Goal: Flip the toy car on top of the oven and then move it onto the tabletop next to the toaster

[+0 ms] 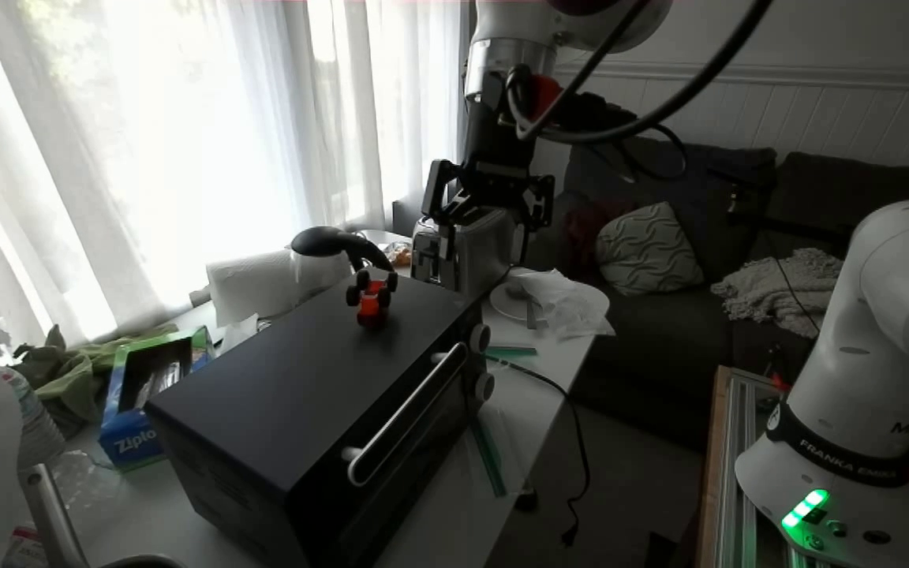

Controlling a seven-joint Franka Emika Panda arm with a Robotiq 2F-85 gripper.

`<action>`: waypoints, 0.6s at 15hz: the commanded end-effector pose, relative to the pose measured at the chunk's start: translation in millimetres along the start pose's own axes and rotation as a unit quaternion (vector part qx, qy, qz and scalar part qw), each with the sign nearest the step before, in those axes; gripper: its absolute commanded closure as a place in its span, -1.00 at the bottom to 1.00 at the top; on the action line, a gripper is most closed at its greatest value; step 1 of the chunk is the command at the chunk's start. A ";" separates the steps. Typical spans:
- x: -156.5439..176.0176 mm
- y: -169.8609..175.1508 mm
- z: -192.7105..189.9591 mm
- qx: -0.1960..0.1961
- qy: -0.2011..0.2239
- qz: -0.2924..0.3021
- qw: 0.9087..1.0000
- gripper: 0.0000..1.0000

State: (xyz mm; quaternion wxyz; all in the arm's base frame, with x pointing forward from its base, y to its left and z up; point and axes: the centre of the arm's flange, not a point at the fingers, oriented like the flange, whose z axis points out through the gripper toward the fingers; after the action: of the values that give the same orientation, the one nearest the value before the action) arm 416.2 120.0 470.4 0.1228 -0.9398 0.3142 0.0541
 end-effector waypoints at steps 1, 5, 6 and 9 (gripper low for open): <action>26.9 -37.4 3.9 -0.005 -0.016 0.005 1.000 -1.00; 55.1 -60.0 13.4 -0.012 -0.022 0.000 1.000 -1.00; 62.5 -66.9 16.7 -0.014 -0.025 0.003 1.000 -1.00; 82.0 -83.7 21.6 -0.004 -0.035 0.004 0.999 -1.00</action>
State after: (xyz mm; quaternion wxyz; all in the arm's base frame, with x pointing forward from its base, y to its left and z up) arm 496.1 134.8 449.5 0.1279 -0.9380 0.3105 0.0854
